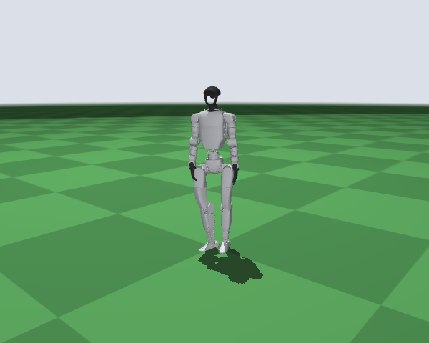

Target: In place motions

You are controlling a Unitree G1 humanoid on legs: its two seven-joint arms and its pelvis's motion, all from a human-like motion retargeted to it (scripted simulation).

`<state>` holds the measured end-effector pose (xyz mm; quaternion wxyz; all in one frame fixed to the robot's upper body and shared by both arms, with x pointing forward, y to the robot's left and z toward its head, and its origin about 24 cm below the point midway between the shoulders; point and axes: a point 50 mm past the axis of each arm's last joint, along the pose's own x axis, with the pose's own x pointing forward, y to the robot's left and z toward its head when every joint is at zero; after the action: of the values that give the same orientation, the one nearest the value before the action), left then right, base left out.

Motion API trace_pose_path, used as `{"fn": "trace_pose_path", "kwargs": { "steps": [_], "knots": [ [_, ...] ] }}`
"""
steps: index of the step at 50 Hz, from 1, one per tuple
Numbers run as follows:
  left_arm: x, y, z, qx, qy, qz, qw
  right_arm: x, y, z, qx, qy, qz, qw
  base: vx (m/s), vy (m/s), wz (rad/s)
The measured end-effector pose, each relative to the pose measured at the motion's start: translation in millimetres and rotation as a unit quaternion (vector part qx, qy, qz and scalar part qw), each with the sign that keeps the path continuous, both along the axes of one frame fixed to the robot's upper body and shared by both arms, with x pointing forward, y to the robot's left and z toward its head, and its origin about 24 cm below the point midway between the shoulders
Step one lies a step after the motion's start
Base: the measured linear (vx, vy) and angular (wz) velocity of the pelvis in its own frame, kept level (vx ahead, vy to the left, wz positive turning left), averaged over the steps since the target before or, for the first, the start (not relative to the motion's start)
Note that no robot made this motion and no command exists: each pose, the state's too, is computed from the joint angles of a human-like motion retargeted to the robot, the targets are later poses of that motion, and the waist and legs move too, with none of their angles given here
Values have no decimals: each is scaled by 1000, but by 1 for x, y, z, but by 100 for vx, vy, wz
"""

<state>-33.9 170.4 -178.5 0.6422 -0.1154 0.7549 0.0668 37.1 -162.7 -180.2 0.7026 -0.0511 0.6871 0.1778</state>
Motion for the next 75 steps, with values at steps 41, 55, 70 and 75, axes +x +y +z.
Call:
{"fn": "trace_pose_path", "kwargs": {
  "steps": [41, 55, 70, 75],
  "knots": [
    [31, 27, 0, 34, -48, -66, 996, 37, -15, 6, -12, -47, 96, 994, -17, 17, -128],
    [14, 51, 5, 72, -3, -52, 996, -11, -49, 6, -82, 48, -66, 993, -21, 58, -263],
    [115, 15, 5, 29, -155, -85, 984, -100, -43, 13, -112, 172, -282, 937, -16, 18, -35],
    [126, 3, 6, 4, -175, -90, 980, -94, -28, 9, -77, 159, -258, 950, -19, 9, -19]
  ]
}}
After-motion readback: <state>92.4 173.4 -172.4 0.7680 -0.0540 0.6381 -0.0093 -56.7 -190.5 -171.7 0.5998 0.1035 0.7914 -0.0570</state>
